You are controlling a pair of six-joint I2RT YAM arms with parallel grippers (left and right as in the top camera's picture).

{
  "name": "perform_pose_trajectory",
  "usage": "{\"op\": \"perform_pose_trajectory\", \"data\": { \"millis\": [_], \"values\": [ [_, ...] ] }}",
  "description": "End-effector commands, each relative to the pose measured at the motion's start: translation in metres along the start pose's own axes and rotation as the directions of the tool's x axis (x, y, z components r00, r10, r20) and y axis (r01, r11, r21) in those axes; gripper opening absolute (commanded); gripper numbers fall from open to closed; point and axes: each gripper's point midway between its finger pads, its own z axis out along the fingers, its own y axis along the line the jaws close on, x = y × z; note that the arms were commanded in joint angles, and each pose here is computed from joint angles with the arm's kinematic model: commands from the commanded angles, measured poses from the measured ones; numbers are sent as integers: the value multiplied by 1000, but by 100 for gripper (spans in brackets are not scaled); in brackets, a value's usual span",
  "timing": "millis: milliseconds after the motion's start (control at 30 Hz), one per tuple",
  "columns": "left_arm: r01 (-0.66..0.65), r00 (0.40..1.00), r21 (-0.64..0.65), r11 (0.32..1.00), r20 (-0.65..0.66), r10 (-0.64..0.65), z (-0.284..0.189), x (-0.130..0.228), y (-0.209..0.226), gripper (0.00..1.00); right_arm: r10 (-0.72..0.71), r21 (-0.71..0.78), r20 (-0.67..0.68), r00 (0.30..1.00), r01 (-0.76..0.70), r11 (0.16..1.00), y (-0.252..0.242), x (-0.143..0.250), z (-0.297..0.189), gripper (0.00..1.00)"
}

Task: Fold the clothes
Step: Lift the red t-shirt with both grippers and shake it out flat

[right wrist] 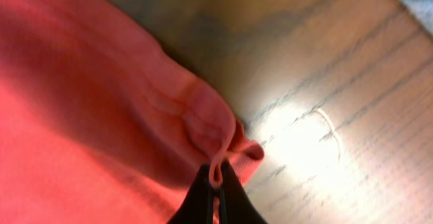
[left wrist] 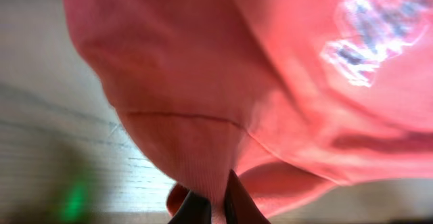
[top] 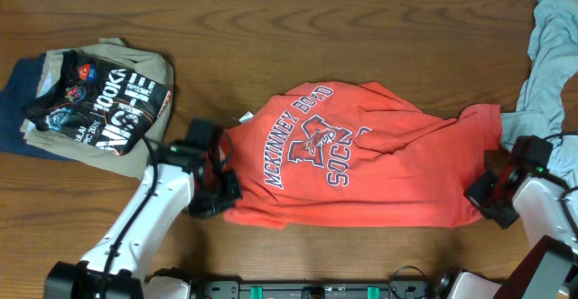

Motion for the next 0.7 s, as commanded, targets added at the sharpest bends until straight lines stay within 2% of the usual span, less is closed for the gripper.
{"op": "perform_pose_trajectory", "data": {
  "millis": [0,167,367,467,667],
  "values": [
    [-157,982,52,986,110,150,-44,-28,-29,6,-73,-143,84,994,85,986,31,-35,-51,1],
    [-238,949,82,968,233,214,-107,-48,-60,6,-173,-216,135,976,200,956,49,-52,-123,1],
    [-292,880,60,955,409,243,-194,-56,-79,6,-208,-229,231,950,261,938,53,-67,-195,1],
    [-290,820,16,957,520,240,-240,-56,-77,6,-219,-238,297,930,294,926,56,-74,-232,1],
    [-307,641,1,952,739,206,-332,-34,-76,6,-196,-263,415,888,324,909,58,-78,-299,1]
  ]
}}
